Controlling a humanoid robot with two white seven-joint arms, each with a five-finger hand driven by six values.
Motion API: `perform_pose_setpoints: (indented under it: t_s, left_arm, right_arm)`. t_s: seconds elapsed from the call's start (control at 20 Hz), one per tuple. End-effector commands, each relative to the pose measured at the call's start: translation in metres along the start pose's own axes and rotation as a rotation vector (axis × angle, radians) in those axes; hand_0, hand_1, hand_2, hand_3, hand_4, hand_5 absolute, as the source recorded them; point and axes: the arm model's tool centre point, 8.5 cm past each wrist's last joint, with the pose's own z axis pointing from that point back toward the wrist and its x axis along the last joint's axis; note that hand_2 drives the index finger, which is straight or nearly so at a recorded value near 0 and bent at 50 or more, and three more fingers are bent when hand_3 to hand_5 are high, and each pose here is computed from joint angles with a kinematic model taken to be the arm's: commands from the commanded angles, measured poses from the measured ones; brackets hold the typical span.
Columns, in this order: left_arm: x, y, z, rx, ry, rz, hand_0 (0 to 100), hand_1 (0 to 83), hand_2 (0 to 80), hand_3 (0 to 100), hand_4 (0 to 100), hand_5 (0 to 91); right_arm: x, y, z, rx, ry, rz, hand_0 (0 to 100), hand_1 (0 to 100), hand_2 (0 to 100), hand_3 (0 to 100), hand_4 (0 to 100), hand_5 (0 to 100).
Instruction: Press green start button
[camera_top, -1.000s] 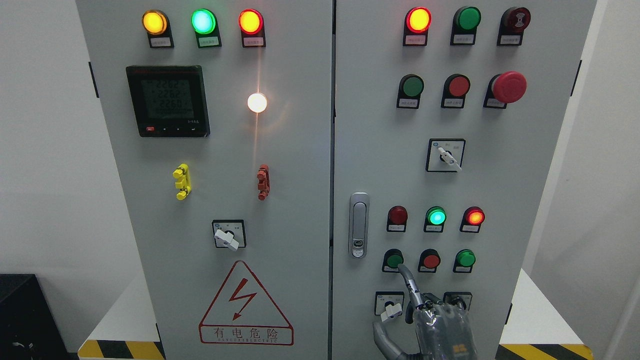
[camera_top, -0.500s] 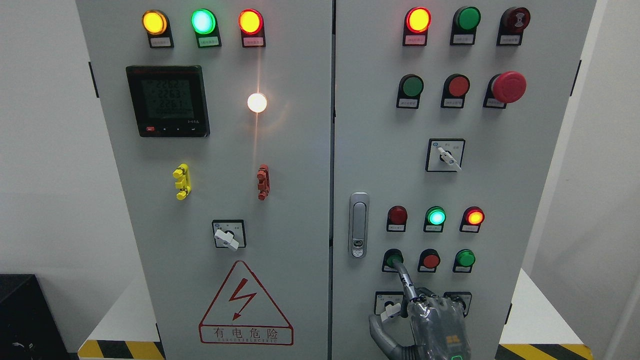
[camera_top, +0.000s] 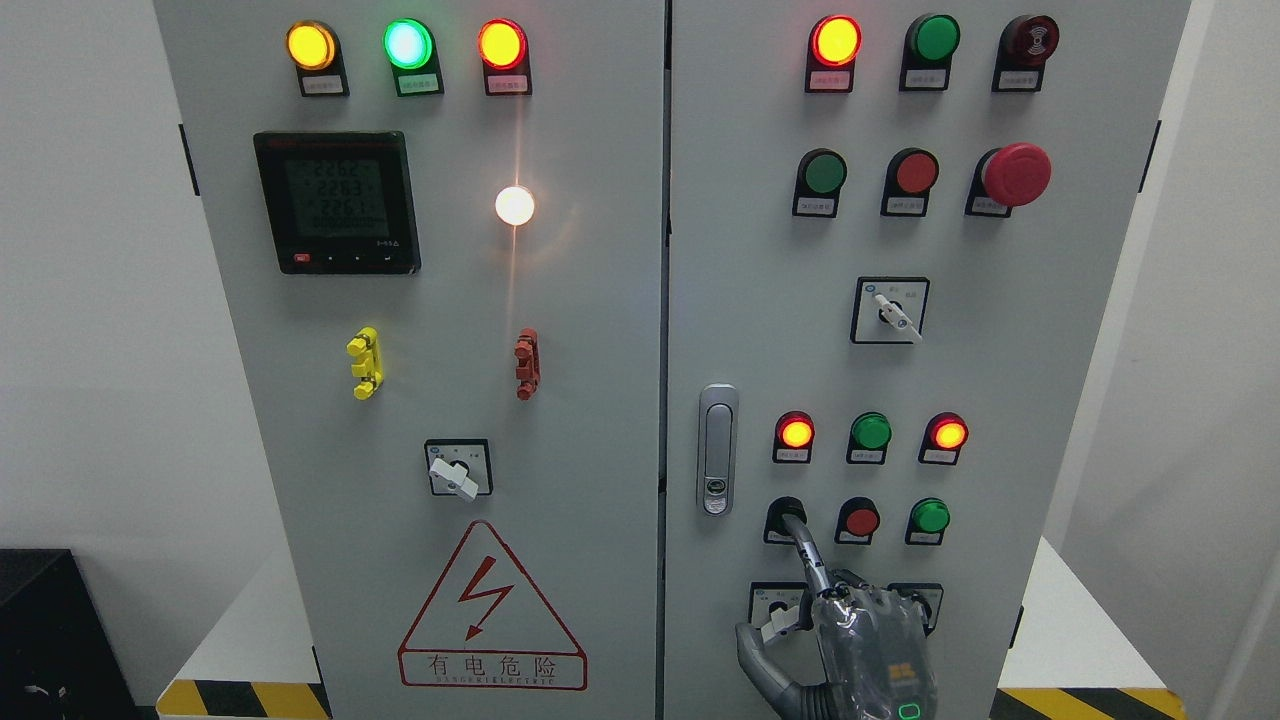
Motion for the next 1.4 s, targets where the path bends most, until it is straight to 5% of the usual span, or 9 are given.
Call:
perform_pose_setpoints:
  t_s: [0.0,0.85,1.35]
  left_arm:
    - [0.024,-0.002,-0.001,-0.004,-0.050,0.000,12,55.6,0.0,0,0,0.0]
    - [0.024,-0.002,-0.001,-0.004,-0.050,0.000,12,55.6,0.0,0,0,0.0]
    - [0.024,-0.002,-0.001,-0.004,-0.050,0.000,12,55.6,0.0,0,0,0.0]
  right_arm:
    - [0.000,0.002,0.000,0.007,0.002,-0.009,38,34,0,81,79,92]
    - [0.011,-0.033,0.012,-0.091,-0.028,-0.091,50,39,0,82,79,89]
    - [0.009,-0.052,0.041,-0.158,0.028,-0.386,57,36,1,73,73,76]
